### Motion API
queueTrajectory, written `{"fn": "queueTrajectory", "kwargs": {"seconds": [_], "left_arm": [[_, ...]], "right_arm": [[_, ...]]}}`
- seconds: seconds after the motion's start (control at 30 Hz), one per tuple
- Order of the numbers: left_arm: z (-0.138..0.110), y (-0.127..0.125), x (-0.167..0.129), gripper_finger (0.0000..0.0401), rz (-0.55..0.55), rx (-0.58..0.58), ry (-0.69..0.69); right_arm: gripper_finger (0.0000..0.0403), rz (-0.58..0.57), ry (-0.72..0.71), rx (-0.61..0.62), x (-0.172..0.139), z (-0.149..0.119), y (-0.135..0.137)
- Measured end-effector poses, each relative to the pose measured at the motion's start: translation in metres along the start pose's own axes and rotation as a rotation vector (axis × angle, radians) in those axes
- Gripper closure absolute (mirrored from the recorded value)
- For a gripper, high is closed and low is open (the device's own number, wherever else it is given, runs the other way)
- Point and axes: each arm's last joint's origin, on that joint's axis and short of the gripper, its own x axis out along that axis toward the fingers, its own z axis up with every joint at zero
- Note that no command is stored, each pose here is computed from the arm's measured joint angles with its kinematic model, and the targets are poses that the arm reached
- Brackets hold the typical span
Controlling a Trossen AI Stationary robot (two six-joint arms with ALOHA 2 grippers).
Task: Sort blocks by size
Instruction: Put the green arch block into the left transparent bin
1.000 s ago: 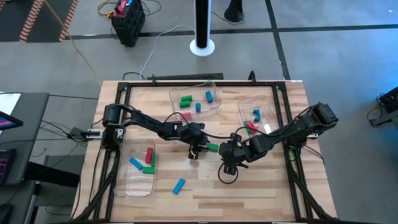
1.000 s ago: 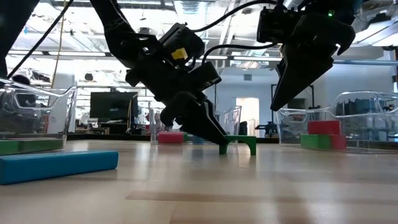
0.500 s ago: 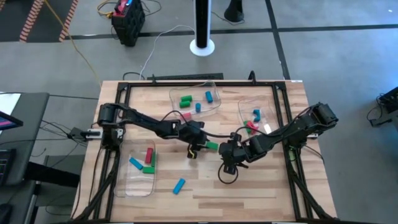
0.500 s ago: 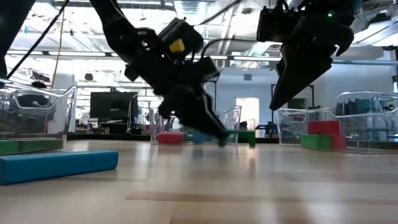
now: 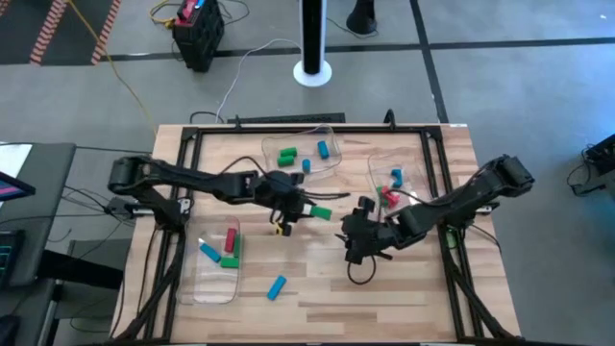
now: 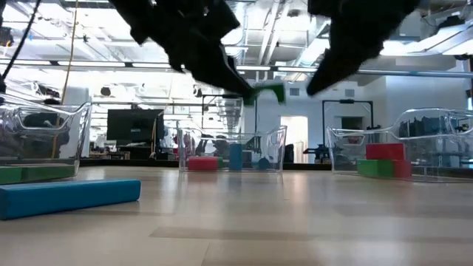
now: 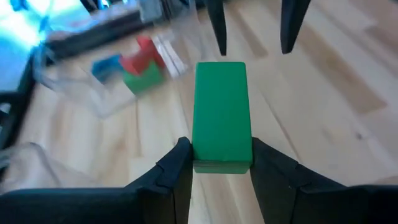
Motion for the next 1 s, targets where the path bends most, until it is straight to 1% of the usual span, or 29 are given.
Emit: {"fn": "queueTrajectory", "kwargs": {"seconds": [0.13, 0.2, 0.33, 0.5, 0.77, 1.0], "left_arm": [[0.017, 0.004, -0.029, 0.0272, 0.023, 0.008, -0.079], [0.025, 0.006, -0.043, 0.0272, 0.036, 0.022, -0.126], [0.036, 0.009, -0.07, 0.0273, 0.059, 0.039, -0.183], [0.041, 0.008, -0.098, 0.0273, 0.05, 0.046, -0.214], [0.045, 0.004, -0.124, 0.0273, 0.035, 0.042, -0.24], [0.048, -0.003, -0.132, 0.0273, 0.011, 0.054, -0.252]], "right_arm": [[0.0155, 0.019, -0.122, -0.013, -0.015, 0.013, 0.0], [0.0155, 0.022, -0.161, -0.019, -0.02, 0.017, -0.001], [0.0155, 0.029, -0.2, -0.031, -0.022, 0.021, -0.001], [0.0155, 0.035, -0.25, -0.075, -0.022, 0.027, 0.001], [0.0155, 0.031, -0.385, -0.103, -0.024, 0.043, -0.001], [0.0155, 0.007, -0.472, -0.105, -0.023, 0.055, -0.007]]}}
